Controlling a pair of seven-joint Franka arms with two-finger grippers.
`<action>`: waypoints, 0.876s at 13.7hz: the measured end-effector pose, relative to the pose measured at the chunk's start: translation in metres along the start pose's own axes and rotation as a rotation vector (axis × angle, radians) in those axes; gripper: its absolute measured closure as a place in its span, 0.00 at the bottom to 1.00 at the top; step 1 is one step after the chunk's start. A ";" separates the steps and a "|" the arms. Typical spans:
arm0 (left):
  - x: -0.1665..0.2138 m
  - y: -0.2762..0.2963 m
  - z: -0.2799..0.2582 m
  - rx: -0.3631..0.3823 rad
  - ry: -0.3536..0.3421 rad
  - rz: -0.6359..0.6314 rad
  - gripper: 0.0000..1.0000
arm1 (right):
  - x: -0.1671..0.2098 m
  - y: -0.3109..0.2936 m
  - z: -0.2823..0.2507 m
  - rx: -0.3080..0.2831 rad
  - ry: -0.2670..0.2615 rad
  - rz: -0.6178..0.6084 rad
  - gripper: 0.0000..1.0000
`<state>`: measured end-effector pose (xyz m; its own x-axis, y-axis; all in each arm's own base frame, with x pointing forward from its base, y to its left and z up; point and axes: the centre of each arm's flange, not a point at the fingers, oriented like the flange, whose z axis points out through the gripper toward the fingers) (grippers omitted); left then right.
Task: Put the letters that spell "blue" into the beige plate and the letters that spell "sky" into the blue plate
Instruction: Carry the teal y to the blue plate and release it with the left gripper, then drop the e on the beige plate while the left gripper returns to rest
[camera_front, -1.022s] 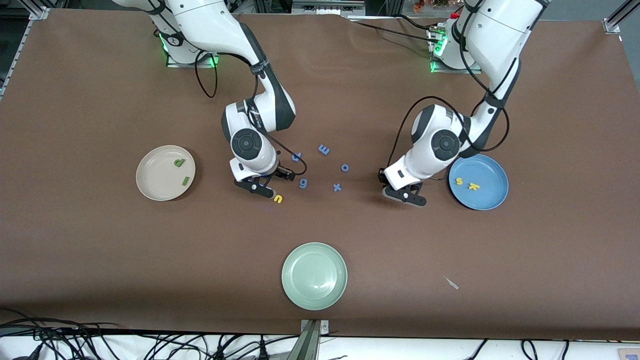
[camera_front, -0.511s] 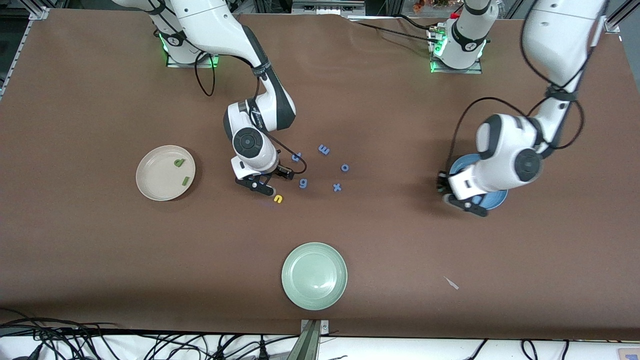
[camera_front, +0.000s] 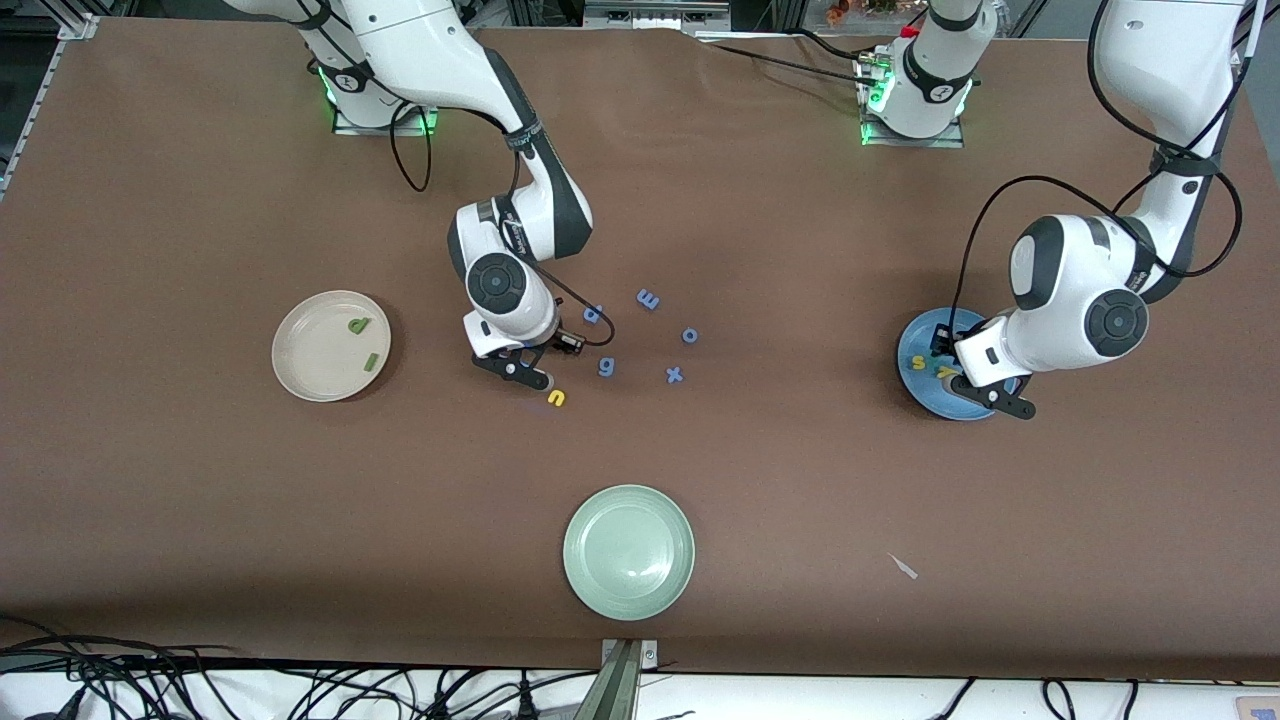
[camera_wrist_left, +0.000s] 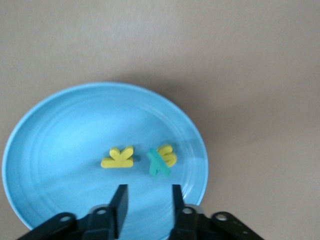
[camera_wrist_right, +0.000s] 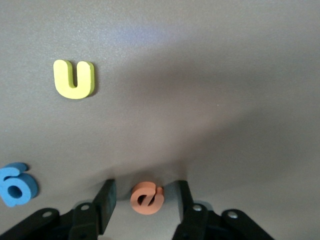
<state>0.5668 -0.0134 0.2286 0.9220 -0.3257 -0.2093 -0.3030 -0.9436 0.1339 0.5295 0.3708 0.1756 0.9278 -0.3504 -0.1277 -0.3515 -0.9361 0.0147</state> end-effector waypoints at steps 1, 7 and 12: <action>-0.005 -0.002 0.002 -0.002 -0.004 -0.007 0.39 | 0.000 0.000 -0.001 0.002 0.001 -0.001 0.57; -0.022 0.008 -0.107 0.073 0.173 0.000 0.00 | -0.001 -0.001 -0.002 0.004 0.001 -0.005 0.70; -0.090 0.044 -0.256 0.177 0.337 -0.047 0.00 | 0.023 0.024 -0.035 -0.014 -0.053 -0.079 0.70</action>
<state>0.5325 -0.0101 0.5012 0.9544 -0.2720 0.1231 -0.2686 -0.9623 -0.0435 0.5468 0.3388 0.2076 0.9446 -0.2737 -0.1814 -0.2754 -0.9612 0.0163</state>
